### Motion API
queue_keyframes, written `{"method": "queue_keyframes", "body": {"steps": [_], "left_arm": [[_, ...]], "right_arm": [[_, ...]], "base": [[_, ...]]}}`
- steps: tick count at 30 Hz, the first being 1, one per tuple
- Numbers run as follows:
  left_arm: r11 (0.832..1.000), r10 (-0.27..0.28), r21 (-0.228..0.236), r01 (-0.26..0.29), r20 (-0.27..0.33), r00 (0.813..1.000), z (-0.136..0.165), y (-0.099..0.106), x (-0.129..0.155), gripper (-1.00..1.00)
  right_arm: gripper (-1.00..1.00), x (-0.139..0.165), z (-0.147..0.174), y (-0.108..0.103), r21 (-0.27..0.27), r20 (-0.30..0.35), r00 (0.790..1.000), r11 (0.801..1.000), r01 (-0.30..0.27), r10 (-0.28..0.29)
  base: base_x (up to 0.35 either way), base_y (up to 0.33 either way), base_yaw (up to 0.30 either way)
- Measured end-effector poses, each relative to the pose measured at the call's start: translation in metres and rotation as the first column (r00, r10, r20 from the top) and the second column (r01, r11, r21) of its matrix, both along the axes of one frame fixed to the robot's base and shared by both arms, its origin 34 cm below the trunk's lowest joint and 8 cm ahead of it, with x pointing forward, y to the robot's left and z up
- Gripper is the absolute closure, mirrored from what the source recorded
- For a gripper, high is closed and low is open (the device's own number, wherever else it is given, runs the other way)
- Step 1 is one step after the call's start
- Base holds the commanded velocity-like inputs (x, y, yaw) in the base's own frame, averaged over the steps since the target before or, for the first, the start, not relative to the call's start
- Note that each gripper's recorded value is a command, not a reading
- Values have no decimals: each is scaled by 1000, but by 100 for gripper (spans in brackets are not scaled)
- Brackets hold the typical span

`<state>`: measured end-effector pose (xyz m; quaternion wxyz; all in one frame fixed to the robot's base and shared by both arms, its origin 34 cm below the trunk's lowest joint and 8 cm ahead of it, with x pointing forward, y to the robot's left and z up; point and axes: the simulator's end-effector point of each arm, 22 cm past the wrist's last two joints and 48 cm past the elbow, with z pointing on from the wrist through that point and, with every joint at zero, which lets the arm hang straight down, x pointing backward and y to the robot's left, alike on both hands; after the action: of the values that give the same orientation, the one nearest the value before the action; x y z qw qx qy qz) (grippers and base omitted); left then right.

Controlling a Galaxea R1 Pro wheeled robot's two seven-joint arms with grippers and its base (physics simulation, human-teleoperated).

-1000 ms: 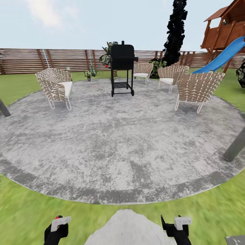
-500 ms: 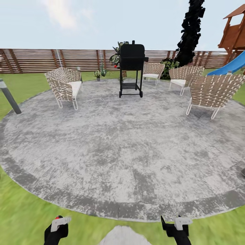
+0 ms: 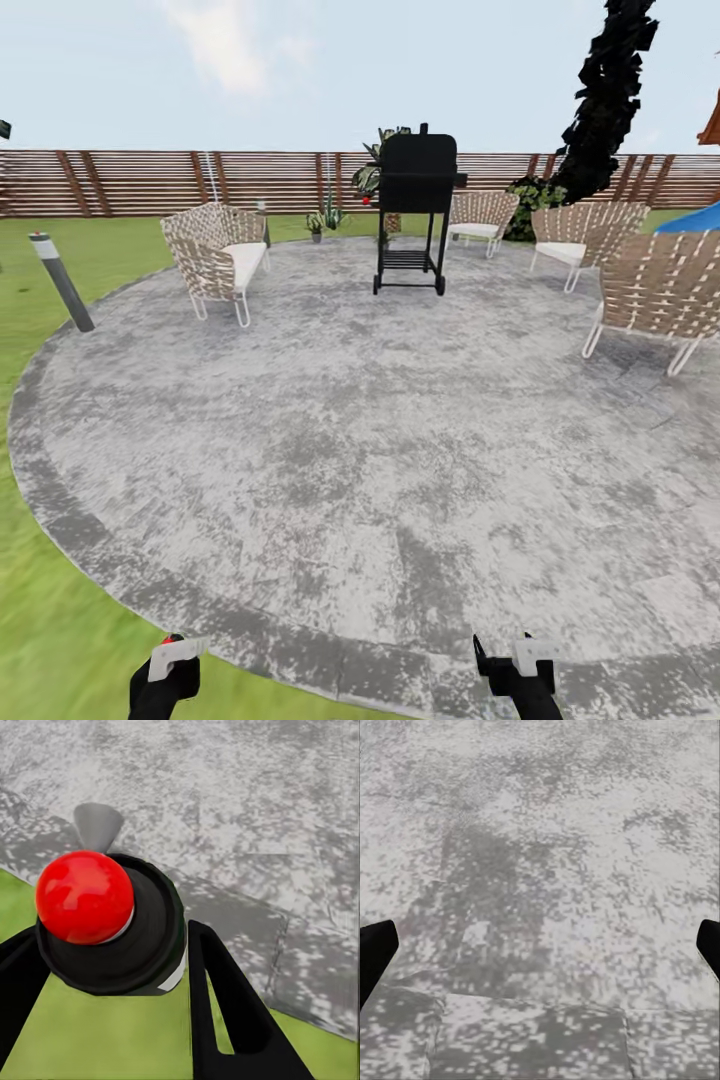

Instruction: Pick up the pesticide atomizer in the garden and spray insectifuge to fully cover both potted plants in the garden.

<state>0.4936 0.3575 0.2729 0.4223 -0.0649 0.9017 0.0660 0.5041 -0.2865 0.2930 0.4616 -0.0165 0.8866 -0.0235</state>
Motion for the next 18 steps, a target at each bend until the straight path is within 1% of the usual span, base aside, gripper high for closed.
{"method": "queue_keyframes", "body": {"steps": [9,14,18], "left_arm": [[1000,1,0,-1,2,1000,0,0,1,100],[1000,3,0,-3,3,1000,1,1,1,100],[1000,3,0,-3,3,1000,1,1,0,100]], "right_arm": [[-100,0,0,0,0,0,1000,1000,0,0],[-100,0,0,1,0,0,1000,1000,-1,1],[-100,0,0,0,0,0,1000,1000,0,0]], "base": [[288,-171,181],[331,-33,172],[339,-2,66]]}}
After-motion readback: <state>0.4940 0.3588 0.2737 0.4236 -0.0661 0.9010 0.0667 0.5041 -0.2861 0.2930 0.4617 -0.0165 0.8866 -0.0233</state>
